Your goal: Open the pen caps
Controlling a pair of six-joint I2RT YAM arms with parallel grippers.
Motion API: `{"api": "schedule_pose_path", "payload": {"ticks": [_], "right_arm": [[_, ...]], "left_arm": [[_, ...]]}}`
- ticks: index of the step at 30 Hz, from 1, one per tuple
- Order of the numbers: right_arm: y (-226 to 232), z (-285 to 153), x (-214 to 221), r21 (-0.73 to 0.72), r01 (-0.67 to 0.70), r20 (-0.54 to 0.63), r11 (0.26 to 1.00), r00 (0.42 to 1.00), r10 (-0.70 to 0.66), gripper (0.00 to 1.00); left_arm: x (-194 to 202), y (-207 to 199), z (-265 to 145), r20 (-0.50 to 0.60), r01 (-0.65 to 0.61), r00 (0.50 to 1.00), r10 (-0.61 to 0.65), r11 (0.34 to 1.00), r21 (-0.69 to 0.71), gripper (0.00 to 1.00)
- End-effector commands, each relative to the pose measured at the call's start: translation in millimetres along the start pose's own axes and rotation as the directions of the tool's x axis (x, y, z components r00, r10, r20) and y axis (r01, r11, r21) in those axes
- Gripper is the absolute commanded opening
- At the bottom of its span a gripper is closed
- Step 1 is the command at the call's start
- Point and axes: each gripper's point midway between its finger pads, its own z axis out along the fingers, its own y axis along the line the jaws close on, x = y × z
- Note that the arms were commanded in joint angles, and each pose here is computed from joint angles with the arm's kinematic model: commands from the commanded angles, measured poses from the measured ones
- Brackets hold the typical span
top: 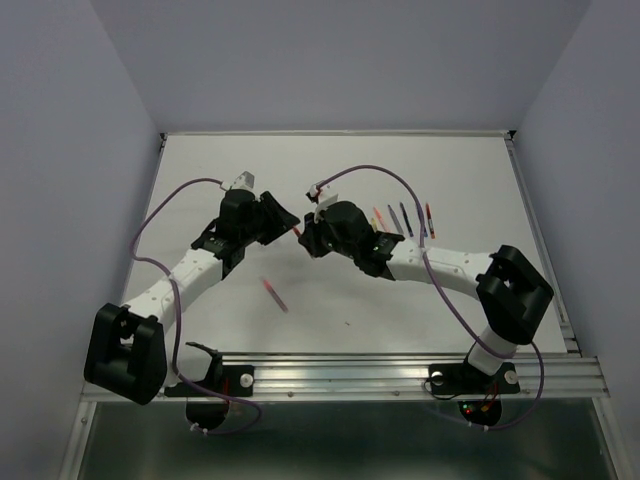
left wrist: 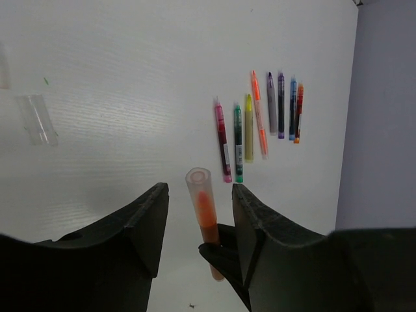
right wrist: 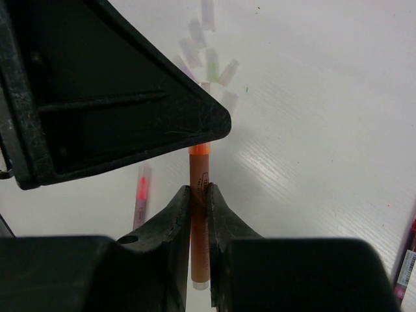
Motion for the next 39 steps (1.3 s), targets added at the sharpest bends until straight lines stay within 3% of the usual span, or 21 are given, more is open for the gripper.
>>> {"api": "schedule_pose_path", "payload": {"ticks": [1,4,7,8,9,13,16,20,25,32,39], "right_arm": [[23.0,-12.9,-60.5,-0.080,-0.017,0.161,0.997,0.987,0.029,0.01],[26.8,-14.7,-64.8,-0.099,-0.013,0.172,0.995,0.985,0.030,0.01],[31.0,-14.9,-64.8,-0.121,-0.008,0.169,0.993,0.985,0.028,0.01],[33.1,-14.8,-64.6,-0.133,-0.004,0.167,0.991,0.986,0.027,0.01],[33.8,-14.4,-62.9,-0.138,-0.005,0.162,0.990,0.986,0.027,0.01],[47.4,-14.8,-45.0,-0.231,0.048,0.109,0.972,0.994,-0.024,0.01],[51.3,-16.2,-5.6,-0.290,0.055,-0.034,0.956,0.997,-0.067,0.01],[56.4,-31.3,60.8,-0.383,-0.025,-0.238,0.923,0.968,-0.072,0.01],[60.6,-66.9,108.8,-0.422,-0.134,-0.392,0.897,0.919,-0.047,0.01],[45.0,-94.0,120.2,-0.331,-0.169,-0.426,0.928,0.904,0.013,0.01],[-4.6,-72.3,96.1,-0.083,-0.136,-0.319,0.987,0.942,0.103,0.01]], "left_arm": [[-16.3,-28.2,-1.9,0.047,-0.021,0.999,0.018,0.997,0.081,0.54],[-16.5,-28.3,-1.0,0.046,-0.021,0.999,0.018,0.997,0.080,0.48],[-17.6,-29.4,-0.9,0.051,-0.019,0.999,0.015,0.996,0.083,0.25],[-18.6,-30.3,-1.3,0.055,-0.017,0.998,0.012,0.996,0.086,0.05],[-20.0,-31.6,-1.2,0.061,-0.017,0.998,0.011,0.996,0.091,0.00],[-30.2,-34.6,-1.7,0.103,0.001,0.995,-0.010,0.996,0.086,0.00],[-50.6,-37.2,-1.7,0.184,0.020,0.983,-0.031,0.998,0.060,0.00],[-90.8,-48.4,-3.0,0.320,0.046,0.946,-0.059,0.998,0.049,0.00],[-146.7,-47.8,3.1,0.425,0.084,0.901,-0.087,0.996,0.024,0.00],[-191.5,-44.7,-0.3,0.504,0.127,0.854,-0.129,0.991,0.037,0.00],[-155.3,-4.8,2.8,0.416,0.093,0.908,-0.048,0.992,-0.089,0.00]]}}
